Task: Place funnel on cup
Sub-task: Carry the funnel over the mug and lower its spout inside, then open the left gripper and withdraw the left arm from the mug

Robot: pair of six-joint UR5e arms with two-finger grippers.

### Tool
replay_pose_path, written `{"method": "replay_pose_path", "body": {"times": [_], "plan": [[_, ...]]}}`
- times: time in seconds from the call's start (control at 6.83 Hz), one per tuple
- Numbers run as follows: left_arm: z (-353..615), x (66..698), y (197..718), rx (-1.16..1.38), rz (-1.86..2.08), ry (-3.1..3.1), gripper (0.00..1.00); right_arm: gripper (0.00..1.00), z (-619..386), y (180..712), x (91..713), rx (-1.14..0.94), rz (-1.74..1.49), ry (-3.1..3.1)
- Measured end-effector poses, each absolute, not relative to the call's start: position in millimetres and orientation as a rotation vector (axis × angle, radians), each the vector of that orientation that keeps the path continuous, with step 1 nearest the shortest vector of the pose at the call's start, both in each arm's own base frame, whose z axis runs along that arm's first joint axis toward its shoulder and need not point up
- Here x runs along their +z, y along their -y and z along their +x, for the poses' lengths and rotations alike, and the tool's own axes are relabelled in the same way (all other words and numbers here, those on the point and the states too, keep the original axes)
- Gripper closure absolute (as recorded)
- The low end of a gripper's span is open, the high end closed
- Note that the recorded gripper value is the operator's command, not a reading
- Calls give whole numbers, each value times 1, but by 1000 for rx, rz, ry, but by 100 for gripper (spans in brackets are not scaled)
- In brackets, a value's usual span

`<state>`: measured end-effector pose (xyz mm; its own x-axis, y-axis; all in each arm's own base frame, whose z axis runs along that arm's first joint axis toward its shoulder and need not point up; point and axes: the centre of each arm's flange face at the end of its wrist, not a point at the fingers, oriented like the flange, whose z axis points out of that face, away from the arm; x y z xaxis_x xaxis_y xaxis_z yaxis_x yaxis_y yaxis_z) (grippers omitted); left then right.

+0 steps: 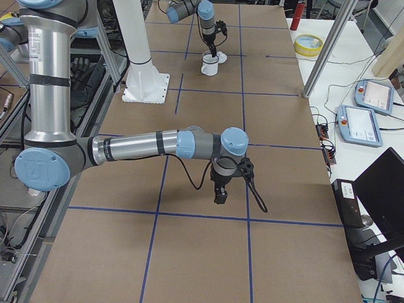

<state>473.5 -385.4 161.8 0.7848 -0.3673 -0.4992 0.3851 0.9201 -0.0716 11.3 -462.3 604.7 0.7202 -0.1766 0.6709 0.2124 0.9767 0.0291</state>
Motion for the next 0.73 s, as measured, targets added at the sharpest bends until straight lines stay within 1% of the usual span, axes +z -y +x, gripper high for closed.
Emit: {"method": "replay_pose_path", "body": {"times": [0.29,0.44,0.73], "plan": [[448,166,406,-436,75,-609,0,0,11,462,605,-215,-51,736],[416,164,423,-453,109,-643,0,0,11,462,605,-215,-52,736],[316,174,469,-406,152,-675,0,0,11,462,605,-215,-52,736]]}}
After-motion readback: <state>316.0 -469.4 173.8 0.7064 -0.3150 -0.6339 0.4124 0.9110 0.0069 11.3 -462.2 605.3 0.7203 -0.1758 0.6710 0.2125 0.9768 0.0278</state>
